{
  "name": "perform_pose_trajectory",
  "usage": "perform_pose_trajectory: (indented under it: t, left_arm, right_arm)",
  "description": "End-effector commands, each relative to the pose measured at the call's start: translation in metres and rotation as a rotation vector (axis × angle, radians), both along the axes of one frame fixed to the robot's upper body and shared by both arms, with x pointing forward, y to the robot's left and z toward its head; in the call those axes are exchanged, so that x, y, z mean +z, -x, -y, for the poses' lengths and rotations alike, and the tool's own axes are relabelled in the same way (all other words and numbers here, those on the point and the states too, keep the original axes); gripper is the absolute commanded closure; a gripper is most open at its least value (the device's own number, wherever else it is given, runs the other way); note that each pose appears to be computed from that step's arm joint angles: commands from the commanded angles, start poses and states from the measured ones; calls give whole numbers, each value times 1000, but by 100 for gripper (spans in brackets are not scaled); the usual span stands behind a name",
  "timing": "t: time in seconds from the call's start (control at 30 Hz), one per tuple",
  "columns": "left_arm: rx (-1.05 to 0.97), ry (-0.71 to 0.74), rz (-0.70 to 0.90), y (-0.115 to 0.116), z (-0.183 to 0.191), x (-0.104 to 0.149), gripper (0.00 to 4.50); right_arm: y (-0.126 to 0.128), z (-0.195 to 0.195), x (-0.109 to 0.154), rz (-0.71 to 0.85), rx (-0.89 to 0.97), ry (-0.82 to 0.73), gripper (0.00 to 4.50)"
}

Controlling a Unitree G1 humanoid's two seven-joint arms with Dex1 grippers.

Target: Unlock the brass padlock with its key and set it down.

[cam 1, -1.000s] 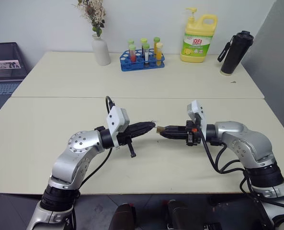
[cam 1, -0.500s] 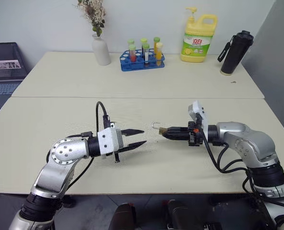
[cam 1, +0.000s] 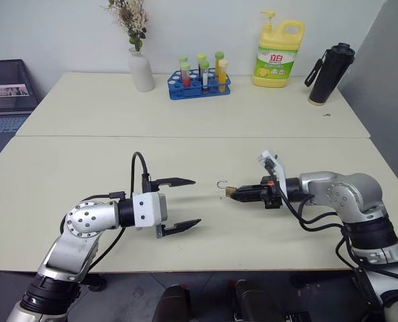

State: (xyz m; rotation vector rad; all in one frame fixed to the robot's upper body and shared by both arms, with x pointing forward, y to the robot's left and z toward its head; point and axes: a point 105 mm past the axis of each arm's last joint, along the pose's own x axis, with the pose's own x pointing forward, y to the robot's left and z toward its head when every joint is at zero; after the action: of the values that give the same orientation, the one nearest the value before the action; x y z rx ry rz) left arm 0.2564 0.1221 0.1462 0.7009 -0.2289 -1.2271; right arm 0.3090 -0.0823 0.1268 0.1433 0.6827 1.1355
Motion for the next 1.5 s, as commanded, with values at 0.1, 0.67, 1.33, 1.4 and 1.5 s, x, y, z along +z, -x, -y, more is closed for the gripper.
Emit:
perform_pose_trajectory:
  t: [0.1,0.67,1.33,1.4,1.5]
  left_arm:
    - [-27,13,13,5,5,8,0]
    - [-38,22,19,5,12,7,0]
    - [298,29,-180,-7,-28,-9,0]
    - [290,39,-195,-6,-29,-6,0]
    - [265,54,-228,-5,-29,-2,0]
  right_arm:
    - [-14,-1,-2,-7,-42,31,440]
    - [-35,30,-19,-75,-150,126,197]
    - [-3,68,20,675,94,227,3]
    - [1,69,20,693,119,239,3]
    - [3,72,22,692,142,233,3]
